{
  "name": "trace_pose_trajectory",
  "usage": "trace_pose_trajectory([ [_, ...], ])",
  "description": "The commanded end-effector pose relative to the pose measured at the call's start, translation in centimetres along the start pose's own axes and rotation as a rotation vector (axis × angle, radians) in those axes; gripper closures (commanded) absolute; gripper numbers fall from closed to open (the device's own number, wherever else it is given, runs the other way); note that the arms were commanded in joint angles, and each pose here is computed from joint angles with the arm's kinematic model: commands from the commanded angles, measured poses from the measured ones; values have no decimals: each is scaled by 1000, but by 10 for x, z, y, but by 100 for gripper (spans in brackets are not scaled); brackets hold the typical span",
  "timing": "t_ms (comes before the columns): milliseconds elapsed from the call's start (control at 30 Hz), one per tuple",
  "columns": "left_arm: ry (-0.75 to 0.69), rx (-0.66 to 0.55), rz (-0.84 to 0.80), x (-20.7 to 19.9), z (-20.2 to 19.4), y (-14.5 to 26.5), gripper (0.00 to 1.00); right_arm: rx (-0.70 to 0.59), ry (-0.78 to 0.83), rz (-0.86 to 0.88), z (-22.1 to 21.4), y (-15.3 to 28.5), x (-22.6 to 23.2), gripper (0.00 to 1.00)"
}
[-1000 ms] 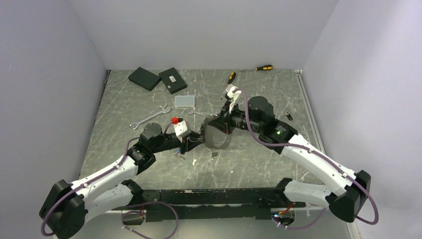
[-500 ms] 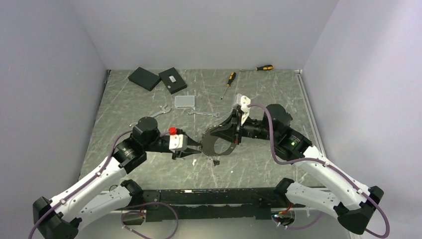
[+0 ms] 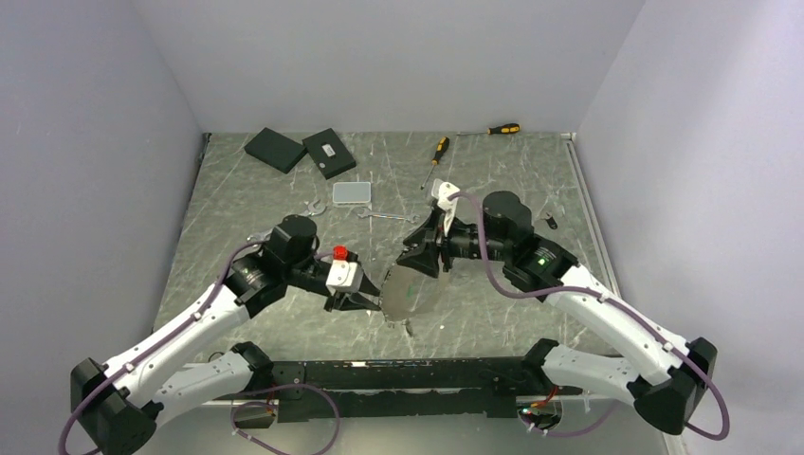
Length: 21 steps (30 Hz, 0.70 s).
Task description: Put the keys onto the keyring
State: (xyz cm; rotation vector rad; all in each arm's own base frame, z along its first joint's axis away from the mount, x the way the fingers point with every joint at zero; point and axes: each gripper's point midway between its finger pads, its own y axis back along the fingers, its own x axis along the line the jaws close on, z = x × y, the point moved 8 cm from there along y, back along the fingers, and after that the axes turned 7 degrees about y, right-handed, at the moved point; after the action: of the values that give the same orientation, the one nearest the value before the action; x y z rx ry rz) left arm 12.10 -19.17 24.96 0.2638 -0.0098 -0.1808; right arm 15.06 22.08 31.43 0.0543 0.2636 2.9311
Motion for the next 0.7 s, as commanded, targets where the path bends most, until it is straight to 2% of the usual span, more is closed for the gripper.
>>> trace_pose_trajectory([
  [0, 2, -52, -88, -3, 16, -3, 100, 53, 14, -171, 6, 1, -22, 47],
  [100, 56, -56, -35, 3, 14, -5, 100, 78, 21, -215, 6, 2, -26, 45],
  [233, 132, -31, -21, 7, 9, -6, 100, 46, 93, -234, 9, 9, -26, 43],
  [367, 186, -46, -59, 10, 6, -8, 100, -70, 252, -87, -10, 7, -11, 43],
  [467, 205, -48, -56, 14, 5, -7, 100, -151, 397, 7, -35, 4, 2, 39],
  [667, 263, -28, -1, 27, 1, 0, 100, -178, 499, 18, -37, 7, 6, 38],
])
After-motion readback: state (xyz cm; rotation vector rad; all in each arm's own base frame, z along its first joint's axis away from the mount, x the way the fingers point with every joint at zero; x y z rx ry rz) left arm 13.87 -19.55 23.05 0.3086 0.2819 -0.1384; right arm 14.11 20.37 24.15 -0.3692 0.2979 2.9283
